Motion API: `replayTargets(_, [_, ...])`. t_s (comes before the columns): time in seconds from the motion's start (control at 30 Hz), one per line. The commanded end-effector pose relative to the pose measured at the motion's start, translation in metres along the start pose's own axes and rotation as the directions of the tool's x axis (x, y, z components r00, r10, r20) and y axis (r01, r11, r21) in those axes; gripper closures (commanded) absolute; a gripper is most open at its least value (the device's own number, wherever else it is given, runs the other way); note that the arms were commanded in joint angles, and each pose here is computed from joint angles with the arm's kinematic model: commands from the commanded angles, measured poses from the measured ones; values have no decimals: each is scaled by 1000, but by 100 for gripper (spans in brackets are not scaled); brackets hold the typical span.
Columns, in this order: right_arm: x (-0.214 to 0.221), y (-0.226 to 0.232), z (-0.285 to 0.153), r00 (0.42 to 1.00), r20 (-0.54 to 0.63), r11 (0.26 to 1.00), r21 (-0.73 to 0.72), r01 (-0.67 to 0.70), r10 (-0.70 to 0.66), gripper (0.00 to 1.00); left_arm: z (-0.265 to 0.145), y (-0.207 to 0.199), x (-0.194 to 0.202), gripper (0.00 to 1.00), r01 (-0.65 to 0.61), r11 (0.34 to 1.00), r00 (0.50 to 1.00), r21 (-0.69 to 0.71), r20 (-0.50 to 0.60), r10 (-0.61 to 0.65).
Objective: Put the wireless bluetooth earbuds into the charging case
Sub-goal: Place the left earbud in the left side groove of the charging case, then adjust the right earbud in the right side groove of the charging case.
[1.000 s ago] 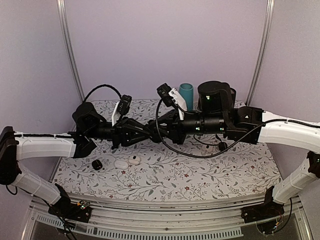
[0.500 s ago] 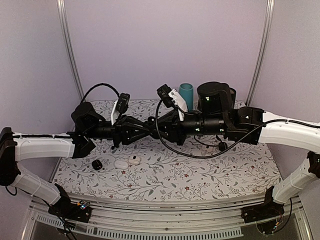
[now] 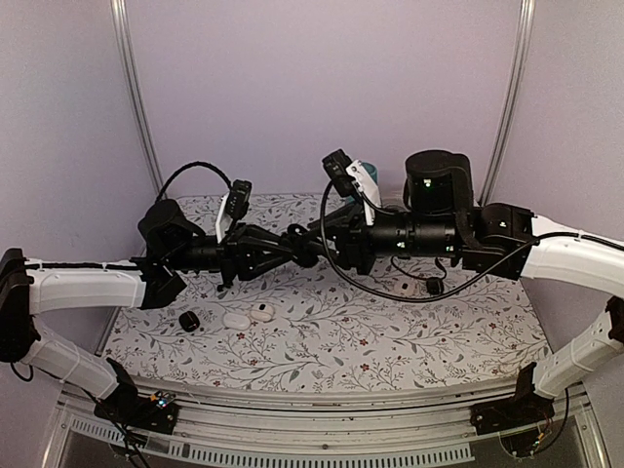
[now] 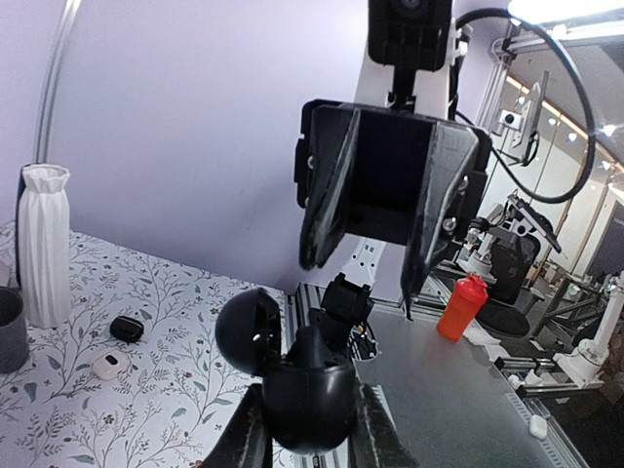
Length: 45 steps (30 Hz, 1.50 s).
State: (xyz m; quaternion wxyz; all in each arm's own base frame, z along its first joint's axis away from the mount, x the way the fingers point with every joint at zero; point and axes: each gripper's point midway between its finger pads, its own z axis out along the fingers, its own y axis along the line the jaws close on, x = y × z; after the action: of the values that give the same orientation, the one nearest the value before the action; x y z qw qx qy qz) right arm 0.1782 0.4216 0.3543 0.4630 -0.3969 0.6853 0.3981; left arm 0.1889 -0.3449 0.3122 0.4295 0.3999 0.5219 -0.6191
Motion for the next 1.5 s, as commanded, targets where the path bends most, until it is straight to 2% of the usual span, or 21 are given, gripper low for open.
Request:
replayTargets(0.0, [-27, -7, -21, 995, 95, 999, 22, -37, 35, 65, -2, -4, -7, 100, -39, 999, 999, 2, 25, 39])
replayTargets(0.17, [-20, -43, -28, 987, 102, 986, 92, -137, 128, 56, -3, -6, -10, 100, -42, 999, 999, 8, 30, 42])
replayTargets(0.27, [-9, -53, -25, 980, 81, 980, 70, -185, 179, 53, -3, -9, -13, 100, -46, 999, 998, 11, 36, 46])
replayTargets(0.5, [7, -44, -10, 976, 47, 977, -25, -214, 215, 42, -4, -14, -19, 100, -52, 998, 997, 24, 49, 51])
replayTargets(0.67, [18, -68, -5, 956, 40, 955, 57, -292, 290, 42, -5, -18, -22, 100, -62, 997, 997, 34, 57, 60])
replayTargets(0.83, [31, -76, 4, 942, 10, 939, 76, -335, 336, 42, -5, -25, -25, 100, -75, 996, 995, 56, 63, 71])
replayTargets(1.17, [23, -52, 7, 956, -9, 954, -66, -294, 294, 41, -4, -19, -22, 100, -57, 997, 997, 45, 64, 54])
replayTargets(1.47, [11, -44, -13, 964, 49, 963, -92, -254, 259, 41, -3, -11, -20, 100, -47, 999, 997, 8, 60, 46])
